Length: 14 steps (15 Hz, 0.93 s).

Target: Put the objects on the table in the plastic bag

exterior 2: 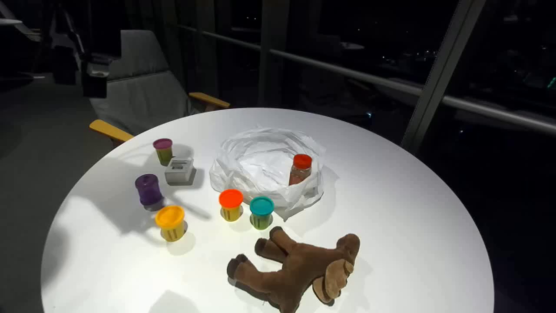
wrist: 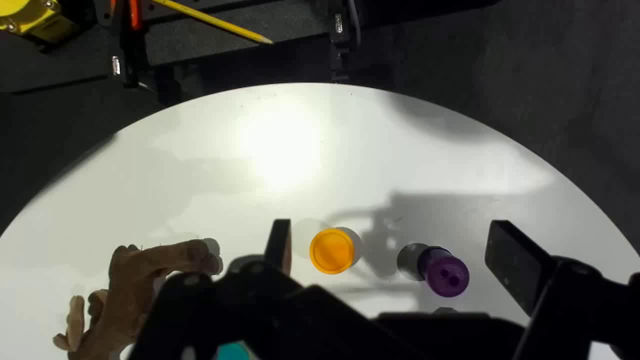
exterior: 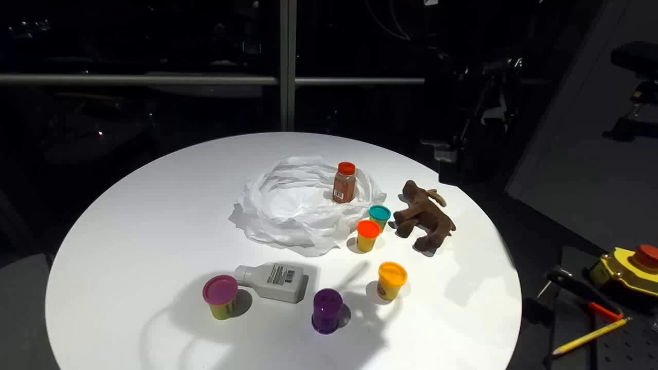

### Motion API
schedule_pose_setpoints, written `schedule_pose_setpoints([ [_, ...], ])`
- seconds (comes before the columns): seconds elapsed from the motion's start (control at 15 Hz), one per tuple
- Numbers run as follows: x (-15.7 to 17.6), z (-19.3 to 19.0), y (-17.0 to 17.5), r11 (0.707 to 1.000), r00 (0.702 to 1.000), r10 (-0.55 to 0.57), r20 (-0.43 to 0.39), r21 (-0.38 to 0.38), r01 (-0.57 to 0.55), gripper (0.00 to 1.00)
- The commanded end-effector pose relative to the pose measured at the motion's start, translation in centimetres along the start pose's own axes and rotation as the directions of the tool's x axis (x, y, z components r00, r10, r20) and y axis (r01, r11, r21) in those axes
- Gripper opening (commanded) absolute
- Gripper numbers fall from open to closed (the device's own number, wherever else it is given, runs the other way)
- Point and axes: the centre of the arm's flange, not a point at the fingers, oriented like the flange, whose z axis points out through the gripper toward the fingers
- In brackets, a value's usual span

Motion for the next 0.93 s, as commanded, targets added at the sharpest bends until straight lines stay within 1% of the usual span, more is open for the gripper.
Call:
schedule_pose_setpoints([
  [0.0, 0.04, -0.2, -0.04, 1.0, 1.0, 0.0, -0.004, 0.002, 0.0, 1.0],
  [0.87, 0.1, -0.5, -0.08, 1.0, 1.0, -0.001, -0.01, 0.004, 0.001, 1.0],
])
